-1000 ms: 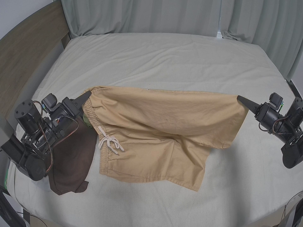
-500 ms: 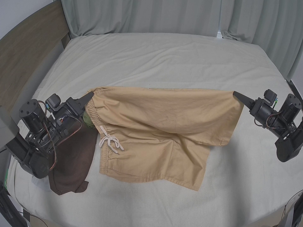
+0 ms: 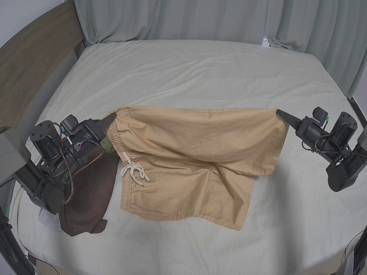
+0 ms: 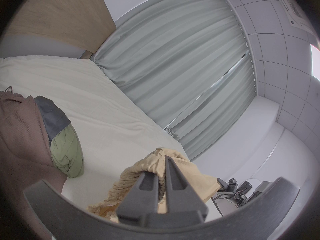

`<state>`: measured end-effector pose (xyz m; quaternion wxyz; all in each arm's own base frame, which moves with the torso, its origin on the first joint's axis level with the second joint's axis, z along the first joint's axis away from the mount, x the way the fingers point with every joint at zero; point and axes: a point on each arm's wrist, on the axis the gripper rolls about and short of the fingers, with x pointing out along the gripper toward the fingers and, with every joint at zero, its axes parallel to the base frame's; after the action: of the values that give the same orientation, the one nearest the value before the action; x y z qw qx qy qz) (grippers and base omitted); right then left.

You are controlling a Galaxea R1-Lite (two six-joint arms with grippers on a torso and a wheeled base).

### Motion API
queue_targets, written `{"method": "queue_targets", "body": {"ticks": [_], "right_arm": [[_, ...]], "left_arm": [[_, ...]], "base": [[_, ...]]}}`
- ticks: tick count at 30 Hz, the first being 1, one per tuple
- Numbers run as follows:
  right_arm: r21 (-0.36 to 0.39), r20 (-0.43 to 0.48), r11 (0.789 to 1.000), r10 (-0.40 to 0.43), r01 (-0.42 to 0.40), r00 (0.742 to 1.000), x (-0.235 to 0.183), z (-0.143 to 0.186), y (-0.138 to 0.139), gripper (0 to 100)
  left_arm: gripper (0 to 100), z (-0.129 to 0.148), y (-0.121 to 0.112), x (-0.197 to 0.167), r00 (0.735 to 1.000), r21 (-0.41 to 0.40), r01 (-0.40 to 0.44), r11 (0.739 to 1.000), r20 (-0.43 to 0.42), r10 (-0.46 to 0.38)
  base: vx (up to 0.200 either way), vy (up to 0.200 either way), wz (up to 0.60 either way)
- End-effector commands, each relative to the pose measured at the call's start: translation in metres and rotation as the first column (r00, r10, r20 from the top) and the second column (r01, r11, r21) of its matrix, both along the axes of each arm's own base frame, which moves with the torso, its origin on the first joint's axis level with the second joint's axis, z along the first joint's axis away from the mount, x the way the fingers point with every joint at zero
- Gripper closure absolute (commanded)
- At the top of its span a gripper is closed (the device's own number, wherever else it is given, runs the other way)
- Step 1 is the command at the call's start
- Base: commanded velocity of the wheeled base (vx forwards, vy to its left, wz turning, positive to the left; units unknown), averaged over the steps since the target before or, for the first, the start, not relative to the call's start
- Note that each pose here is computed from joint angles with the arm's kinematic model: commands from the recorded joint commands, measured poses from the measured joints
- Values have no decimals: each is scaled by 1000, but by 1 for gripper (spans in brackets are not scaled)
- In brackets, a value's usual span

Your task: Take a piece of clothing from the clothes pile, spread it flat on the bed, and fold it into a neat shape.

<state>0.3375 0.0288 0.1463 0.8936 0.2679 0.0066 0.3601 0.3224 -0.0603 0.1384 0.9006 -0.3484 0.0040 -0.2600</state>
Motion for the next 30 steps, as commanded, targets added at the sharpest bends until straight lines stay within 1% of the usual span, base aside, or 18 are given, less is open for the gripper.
{"method": "queue_targets", "body": {"ticks": [1, 18, 25, 30], "right_arm": [[11, -18, 1000, 8, -8, 1000, 0, -2, 1, 100], [12, -18, 1000, 1, 0, 1000, 3, -3, 0, 100], [13, -31, 1000, -1, 1, 1000, 15, -13, 1, 100], [15, -30, 1000, -3, 4, 1000, 24, -18, 1, 100]], "left_arm": [[100, -3, -1, 0, 1000, 1, 2, 1000, -10, -2], [100, -1, 0, 1, 1000, -1, 2, 1000, -2, -2], [100, -4, -1, 5, 1000, -5, 2, 1000, -10, -2], [100, -8, -2, 15, 1000, -5, 2, 1000, -5, -2]], "base": [[0, 0, 0], [0, 0, 0], [0, 0, 0], [0, 0, 0]]}}
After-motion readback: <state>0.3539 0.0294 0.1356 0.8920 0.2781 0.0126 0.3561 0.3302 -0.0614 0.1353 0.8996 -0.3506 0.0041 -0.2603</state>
